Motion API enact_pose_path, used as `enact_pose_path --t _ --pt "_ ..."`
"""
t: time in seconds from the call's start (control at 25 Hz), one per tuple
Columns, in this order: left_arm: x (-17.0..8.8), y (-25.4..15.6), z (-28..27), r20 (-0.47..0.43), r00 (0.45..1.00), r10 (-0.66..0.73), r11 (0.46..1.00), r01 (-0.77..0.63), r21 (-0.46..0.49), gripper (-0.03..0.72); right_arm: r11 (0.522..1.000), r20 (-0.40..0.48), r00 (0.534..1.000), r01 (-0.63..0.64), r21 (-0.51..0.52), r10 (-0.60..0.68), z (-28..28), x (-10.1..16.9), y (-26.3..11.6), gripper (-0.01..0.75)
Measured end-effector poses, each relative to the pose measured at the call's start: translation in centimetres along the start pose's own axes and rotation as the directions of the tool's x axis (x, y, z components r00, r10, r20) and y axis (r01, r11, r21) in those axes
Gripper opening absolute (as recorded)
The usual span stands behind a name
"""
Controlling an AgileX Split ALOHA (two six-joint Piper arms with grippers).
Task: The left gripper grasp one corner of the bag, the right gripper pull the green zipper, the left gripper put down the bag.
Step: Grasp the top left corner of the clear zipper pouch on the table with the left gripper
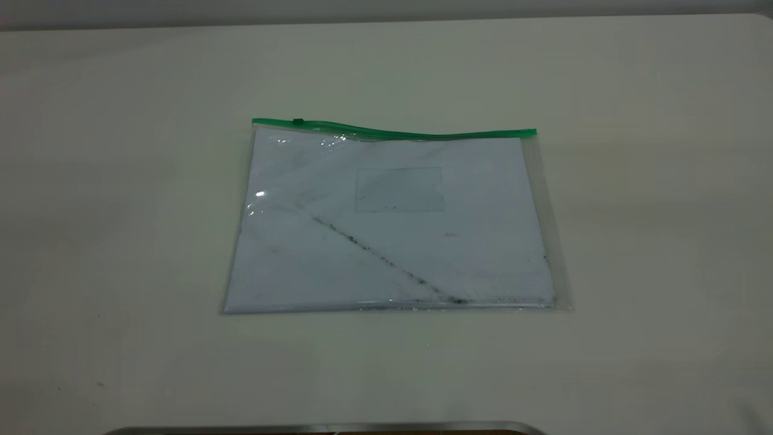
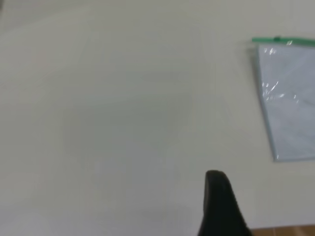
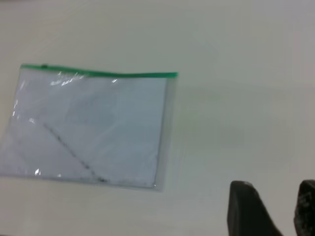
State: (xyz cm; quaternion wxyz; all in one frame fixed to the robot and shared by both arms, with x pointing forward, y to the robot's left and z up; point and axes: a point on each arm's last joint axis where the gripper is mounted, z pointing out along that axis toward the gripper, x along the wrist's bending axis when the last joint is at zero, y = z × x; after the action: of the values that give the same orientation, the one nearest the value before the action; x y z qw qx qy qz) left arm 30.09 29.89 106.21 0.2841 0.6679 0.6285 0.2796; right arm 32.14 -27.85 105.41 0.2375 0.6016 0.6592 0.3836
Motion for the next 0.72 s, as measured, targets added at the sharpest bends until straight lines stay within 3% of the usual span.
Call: enact_pose_path --t 0.16,0.32,0.44,0.72 --pt "0.2 3.2 4.6 0.007 1.0 0.004 0.987 -0.005 0.162 0.518 0.991 -0.064 0.991 0.119 0.067 -0.115 5.0 -0.5 2.1 0.37" --pt "0.3 5.4 9.2 0.026 1.0 0.009 0.964 -0.016 0.265 0.518 0.978 -0.146 0.973 0.191 0.088 -0.177 9.1 -0.7 3.6 0.453" --pt "0.1 6.4 12.6 0.067 0.998 0.008 0.951 -0.029 0.309 0.522 0.971 -0.203 0.962 0.207 0.118 -0.181 12.3 -1.0 4.2 0.494" --pt "-0.6 6.5 20.4 0.144 0.989 -0.045 0.942 -0.006 0.337 0.538 0.973 -0.289 0.943 0.203 0.114 -0.163 18.5 -1.5 5.4 0.505"
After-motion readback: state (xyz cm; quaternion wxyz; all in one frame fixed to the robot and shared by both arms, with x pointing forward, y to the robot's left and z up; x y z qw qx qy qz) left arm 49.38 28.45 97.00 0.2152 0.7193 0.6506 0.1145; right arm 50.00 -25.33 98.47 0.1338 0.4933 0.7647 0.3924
